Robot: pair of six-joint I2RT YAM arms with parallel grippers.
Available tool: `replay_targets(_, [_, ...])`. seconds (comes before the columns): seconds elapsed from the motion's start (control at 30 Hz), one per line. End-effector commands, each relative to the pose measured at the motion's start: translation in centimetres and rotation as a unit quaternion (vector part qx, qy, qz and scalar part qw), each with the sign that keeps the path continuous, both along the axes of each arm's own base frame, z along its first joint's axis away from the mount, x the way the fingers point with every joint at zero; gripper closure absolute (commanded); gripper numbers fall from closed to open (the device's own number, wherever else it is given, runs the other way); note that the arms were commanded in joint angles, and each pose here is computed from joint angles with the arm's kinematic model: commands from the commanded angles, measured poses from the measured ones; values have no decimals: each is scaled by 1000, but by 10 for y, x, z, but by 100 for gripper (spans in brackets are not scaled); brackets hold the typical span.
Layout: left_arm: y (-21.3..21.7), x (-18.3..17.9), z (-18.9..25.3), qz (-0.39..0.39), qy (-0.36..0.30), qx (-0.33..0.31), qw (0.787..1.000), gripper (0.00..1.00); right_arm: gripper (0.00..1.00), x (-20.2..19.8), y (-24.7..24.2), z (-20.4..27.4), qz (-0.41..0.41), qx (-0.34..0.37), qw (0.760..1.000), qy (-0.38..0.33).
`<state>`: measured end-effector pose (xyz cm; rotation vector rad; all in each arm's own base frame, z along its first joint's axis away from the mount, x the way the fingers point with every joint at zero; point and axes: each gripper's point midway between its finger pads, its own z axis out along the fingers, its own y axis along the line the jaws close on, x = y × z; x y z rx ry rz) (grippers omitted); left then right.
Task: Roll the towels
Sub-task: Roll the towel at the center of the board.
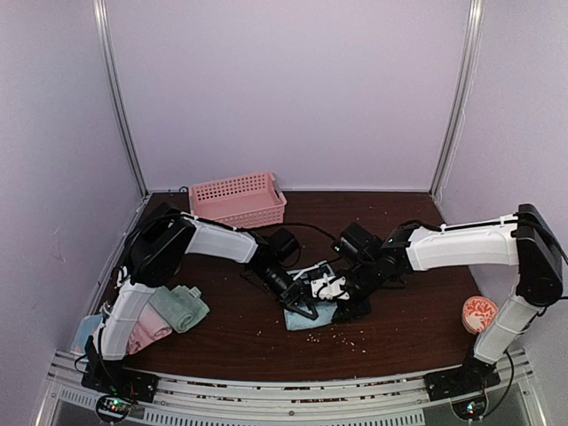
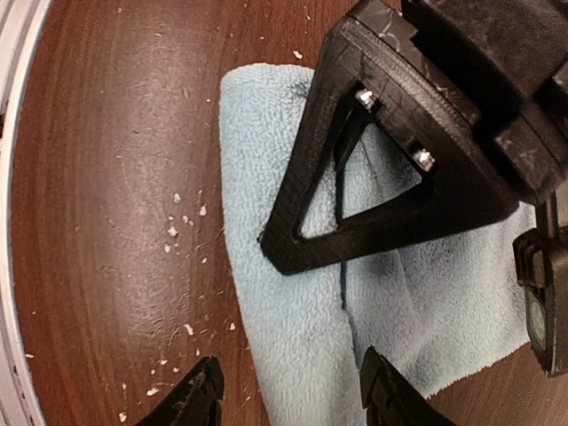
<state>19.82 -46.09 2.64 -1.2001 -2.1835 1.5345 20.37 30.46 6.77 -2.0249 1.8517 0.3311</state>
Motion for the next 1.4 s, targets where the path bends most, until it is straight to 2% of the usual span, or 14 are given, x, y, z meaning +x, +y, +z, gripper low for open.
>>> replay_targets(0.0, [18,-4,-40,12,19,66,998,84,47,10,1,-27,-1,-26,999,-26])
replay_targets(0.1, [18,-2,-41,14,3,71,997,82,59,4,-1,-44,22,-43,999,-8])
replay_targets(0.23, [21,11,-36,24,-53,83,995,74,83,-9,-2,-56,36,-55,997,33])
replay_targets(0.3, [22,17,-28,28,-76,80,993,72,89,-16,-1,-56,43,-60,995,65])
replay_targets(0.4, [25,40,-8,66,-153,82,983,68,92,-31,-1,-49,59,-57,987,136])
replay_targets(0.53, [45,85,27,171,-242,119,948,65,92,-51,-4,-34,72,-52,963,253])
replay_targets(0.6, [53,101,51,208,-291,115,927,64,93,-56,-8,-35,59,-63,946,314])
replay_targets(0.8, [78,122,120,286,-404,78,865,63,92,-49,-6,-32,18,-61,894,444])
replay_targets(0.9, [93,121,151,316,-449,40,835,63,93,-32,0,-42,-39,-62,872,484])
replay_targets(1.03, [93,97,181,287,-489,-41,823,62,93,-9,1,-65,-95,-78,856,501])
replay_targets(1.17, [70,54,176,175,-534,-91,822,60,93,2,0,-82,-134,-97,843,513])
replay_targets(1.23, [53,27,159,95,-559,-91,819,60,93,3,1,-85,-138,-100,841,514])
replay_targets(1.37, [28,-10,111,-42,-600,-42,798,60,93,5,1,-86,-140,-102,843,510])
